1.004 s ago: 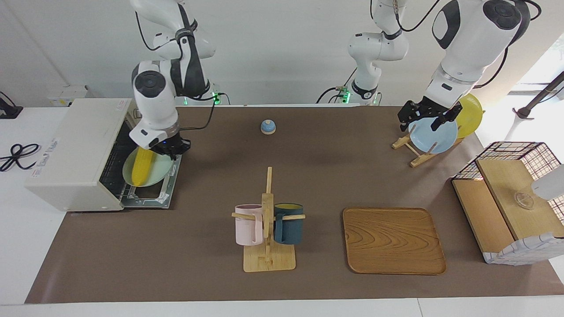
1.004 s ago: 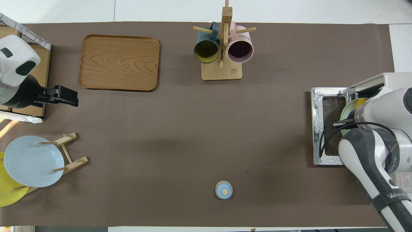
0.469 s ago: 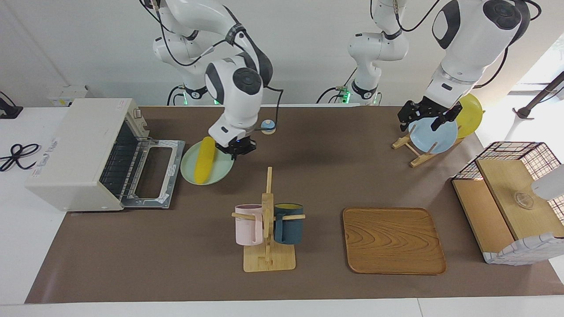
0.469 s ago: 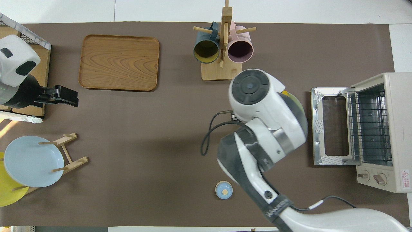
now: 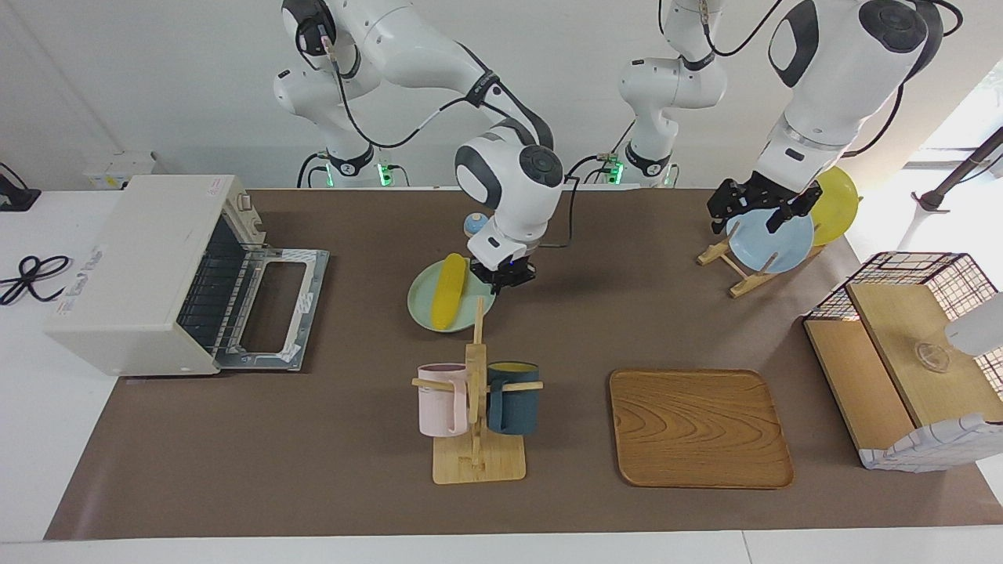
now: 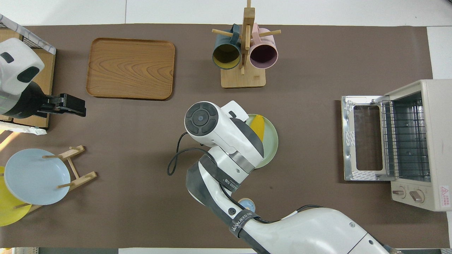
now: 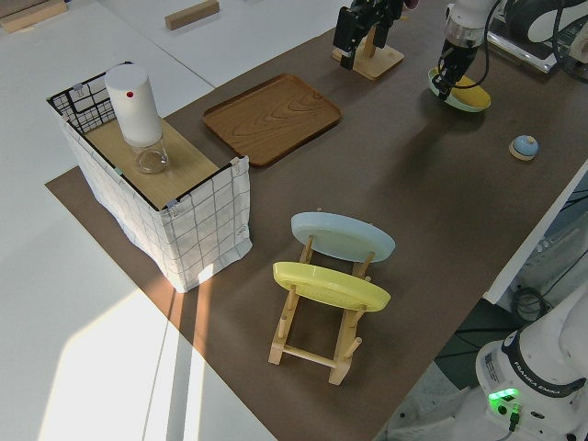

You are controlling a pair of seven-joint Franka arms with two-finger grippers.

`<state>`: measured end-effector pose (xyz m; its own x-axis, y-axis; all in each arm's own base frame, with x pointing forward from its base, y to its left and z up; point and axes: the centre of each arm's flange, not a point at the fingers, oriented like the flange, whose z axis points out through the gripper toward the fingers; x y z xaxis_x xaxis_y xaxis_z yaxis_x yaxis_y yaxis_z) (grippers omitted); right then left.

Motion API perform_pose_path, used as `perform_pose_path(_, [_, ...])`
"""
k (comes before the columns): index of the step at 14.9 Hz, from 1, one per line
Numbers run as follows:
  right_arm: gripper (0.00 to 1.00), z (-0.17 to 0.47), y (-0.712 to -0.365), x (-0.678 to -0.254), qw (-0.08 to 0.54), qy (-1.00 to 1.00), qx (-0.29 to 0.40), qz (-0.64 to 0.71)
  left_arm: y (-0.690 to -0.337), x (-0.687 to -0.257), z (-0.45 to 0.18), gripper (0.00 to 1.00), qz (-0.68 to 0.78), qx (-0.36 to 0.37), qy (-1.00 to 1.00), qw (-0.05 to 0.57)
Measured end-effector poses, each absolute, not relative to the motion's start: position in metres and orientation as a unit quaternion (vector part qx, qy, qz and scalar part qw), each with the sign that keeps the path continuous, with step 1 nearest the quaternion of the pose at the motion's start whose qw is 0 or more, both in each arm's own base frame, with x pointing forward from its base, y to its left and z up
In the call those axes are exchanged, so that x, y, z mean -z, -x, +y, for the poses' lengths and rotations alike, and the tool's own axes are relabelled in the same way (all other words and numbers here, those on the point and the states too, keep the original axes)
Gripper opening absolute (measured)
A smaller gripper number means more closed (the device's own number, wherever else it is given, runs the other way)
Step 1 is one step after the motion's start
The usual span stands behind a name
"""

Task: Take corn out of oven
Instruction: 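Carry the plate with corn to the table center and set it down, then reach the left gripper to the corn while the right gripper withdraws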

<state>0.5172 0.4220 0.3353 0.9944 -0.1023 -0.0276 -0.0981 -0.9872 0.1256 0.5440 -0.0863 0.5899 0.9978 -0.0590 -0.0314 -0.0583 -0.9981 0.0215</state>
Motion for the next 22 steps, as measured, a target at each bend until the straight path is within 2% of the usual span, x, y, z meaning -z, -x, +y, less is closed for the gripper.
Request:
perform_pose_path(4, [0.03, 0.430, -0.515, -0.333, 0.029, -0.997, 0.013, -0.068, -0.544, -0.590, -0.085, 1.00, -0.028, 0.016, -0.999, 0.010])
perform_pose_path(5, [0.08, 0.430, -0.516, -0.334, 0.017, -0.997, 0.018, -0.076, -0.544, -0.590, -0.085, 1.00, -0.028, 0.016, -0.999, 0.010])
perform_pose_path(6, [0.20, 0.430, -0.518, -0.336, 0.009, -0.997, 0.018, -0.081, -0.544, -0.590, -0.085, 1.00, -0.028, 0.016, -0.999, 0.010])
perform_pose_path(7, [0.25, 0.430, -0.519, -0.340, 0.005, -0.996, 0.016, -0.083, -0.544, -0.590, -0.085, 1.00, -0.028, 0.016, -0.999, 0.010])
perform_pose_path(10, [0.28, 0.413, -0.534, -0.366, -0.001, -0.995, 0.006, -0.097, -0.544, -0.590, -0.085, 1.00, -0.028, 0.016, -0.999, 0.010])
perform_pose_path(12, [0.27, 0.373, -0.553, -0.390, 0.006, -0.994, 0.010, -0.106, -0.545, -0.590, -0.085, 1.00, -0.028, 0.014, -0.999, 0.011])
perform_pose_path(14, [0.15, 0.318, -0.573, -0.407, 0.017, -0.992, 0.020, -0.120, -0.544, -0.591, -0.088, 1.00, -0.031, 0.012, -0.999, 0.011])
perform_pose_path(15, [0.15, 0.291, -0.580, -0.410, 0.022, -0.991, 0.026, -0.127, -0.544, -0.591, -0.092, 1.00, -0.035, 0.011, -0.999, 0.011])
perform_pose_path(17, [0.01, 0.249, -0.583, -0.397, 0.037, -0.988, 0.038, -0.142, -0.541, -0.591, -0.113, 1.00, -0.052, 0.010, -0.999, 0.013])
perform_pose_path(22, [0.01, 0.128, -0.572, -0.325, 0.072, -0.987, 0.059, -0.132, -0.518, -0.567, -0.211, 1.00, -0.070, 0.005, -0.997, 0.042])
